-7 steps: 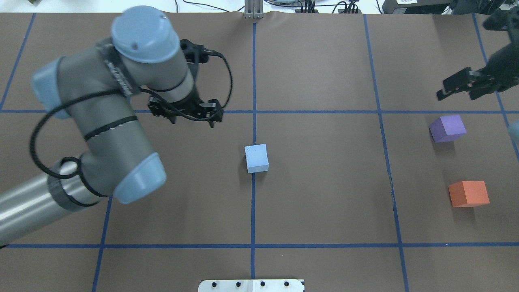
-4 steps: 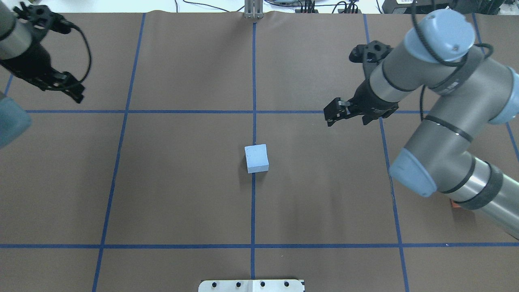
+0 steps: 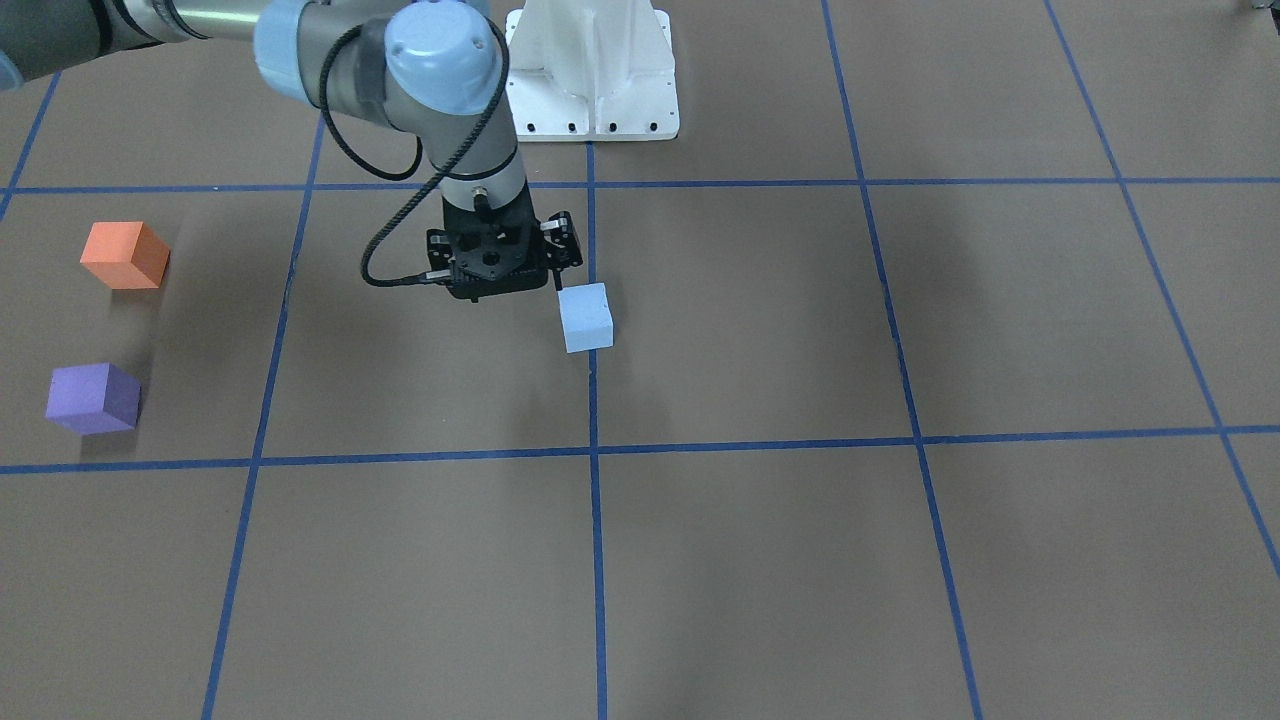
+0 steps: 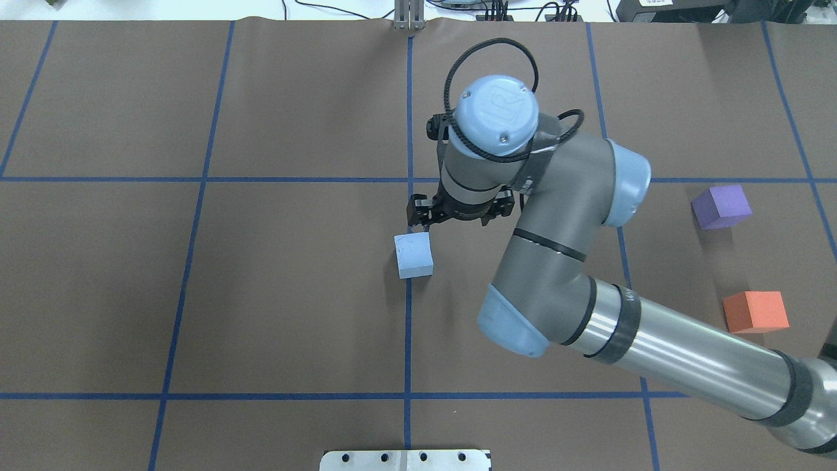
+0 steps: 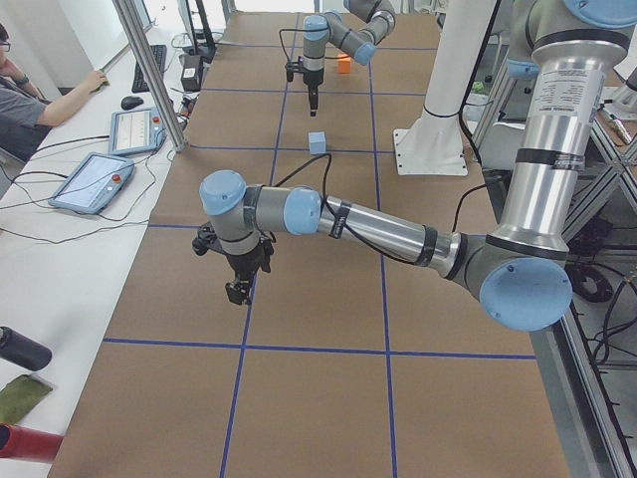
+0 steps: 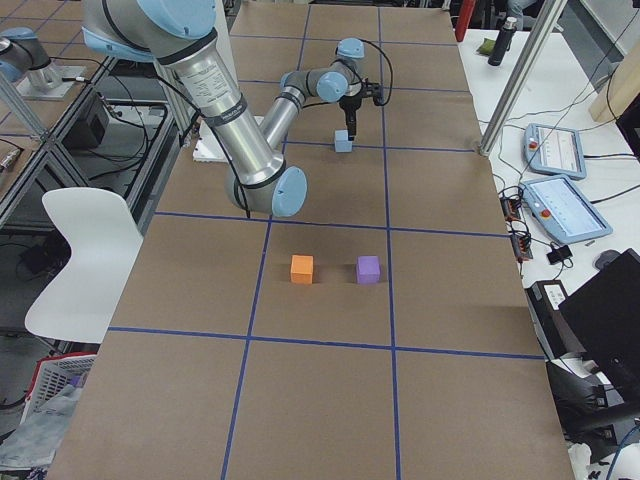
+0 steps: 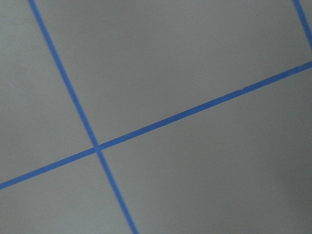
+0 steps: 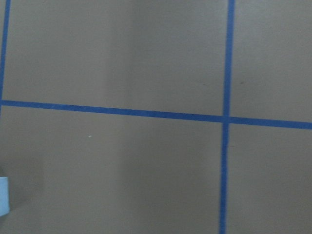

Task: Place blue block between orange and purple blocks
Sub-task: 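Grasp the light blue cube with the right gripper while the left arm withdraws, then carry the light blue cube with the right gripper toward the purple cube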

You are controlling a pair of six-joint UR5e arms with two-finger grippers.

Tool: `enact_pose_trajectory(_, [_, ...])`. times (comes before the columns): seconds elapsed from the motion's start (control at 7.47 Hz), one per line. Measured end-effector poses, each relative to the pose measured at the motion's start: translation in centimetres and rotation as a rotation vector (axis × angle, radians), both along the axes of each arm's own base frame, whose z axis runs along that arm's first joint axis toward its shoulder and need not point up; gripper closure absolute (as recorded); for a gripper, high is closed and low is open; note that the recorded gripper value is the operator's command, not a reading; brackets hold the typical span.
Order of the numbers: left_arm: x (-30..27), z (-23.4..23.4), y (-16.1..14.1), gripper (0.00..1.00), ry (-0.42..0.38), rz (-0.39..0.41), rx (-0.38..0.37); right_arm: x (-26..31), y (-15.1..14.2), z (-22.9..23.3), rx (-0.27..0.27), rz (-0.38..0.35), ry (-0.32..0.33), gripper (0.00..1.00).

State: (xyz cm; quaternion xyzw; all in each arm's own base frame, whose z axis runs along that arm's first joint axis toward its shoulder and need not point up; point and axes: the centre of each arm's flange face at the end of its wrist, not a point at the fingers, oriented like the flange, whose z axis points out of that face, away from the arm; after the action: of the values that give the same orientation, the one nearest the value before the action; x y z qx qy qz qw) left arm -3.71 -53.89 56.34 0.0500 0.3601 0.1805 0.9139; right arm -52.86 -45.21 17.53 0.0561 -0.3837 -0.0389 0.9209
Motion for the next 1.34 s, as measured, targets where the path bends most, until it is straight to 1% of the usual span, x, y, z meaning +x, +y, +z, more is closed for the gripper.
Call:
enact_pose_trajectory(0.13, [-1.3, 1.6, 0.9, 0.00, 0.001, 0.020, 0.011, -3.4, 0.5, -0.3, 0.019, 0.005, 0.016, 0.00])
enact_pose_trajectory(0.27, [-1.9, 2.2, 1.4, 0.00, 0.003, 0.040, 0.026, -6.2, 1.1, 0.2, 0.039, 0.007, 0.011, 0.00])
enact_pose_trajectory(0.54, [-2.2, 2.7, 1.9, 0.00, 0.004, 0.055, 0.036, -9.4, 2.1, 1.8, 0.050, 0.005, 0.012, 0.00])
enact_pose_trajectory(0.67, [-2.2, 2.8, 2.1, 0.00, 0.005, 0.057, 0.037, -10.1, 2.5, 2.4, 0.049, 0.001, 0.019, 0.27])
enact_pose_trajectory(0.8, [-2.2, 2.9, 2.1, 0.00, 0.005, 0.058, 0.038, -10.5, 2.6, 2.8, 0.047, -0.001, 0.025, 0.95])
enact_pose_trajectory(0.94, [-2.2, 2.9, 2.1, 0.00, 0.005, 0.058, 0.037, -10.7, 2.6, 3.0, 0.045, -0.002, 0.029, 1.00])
enact_pose_trajectory(1.21, [-2.2, 3.8, 2.8, 0.00, 0.009, 0.053, 0.017, -10.2, 2.1, 3.1, 0.045, 0.005, 0.031, 1.00])
enact_pose_trajectory(1.34, [-2.2, 4.5, 3.3, 0.00, 0.012, 0.050, 0.000, -8.9, 0.9, 3.0, 0.043, 0.017, 0.023, 1.00])
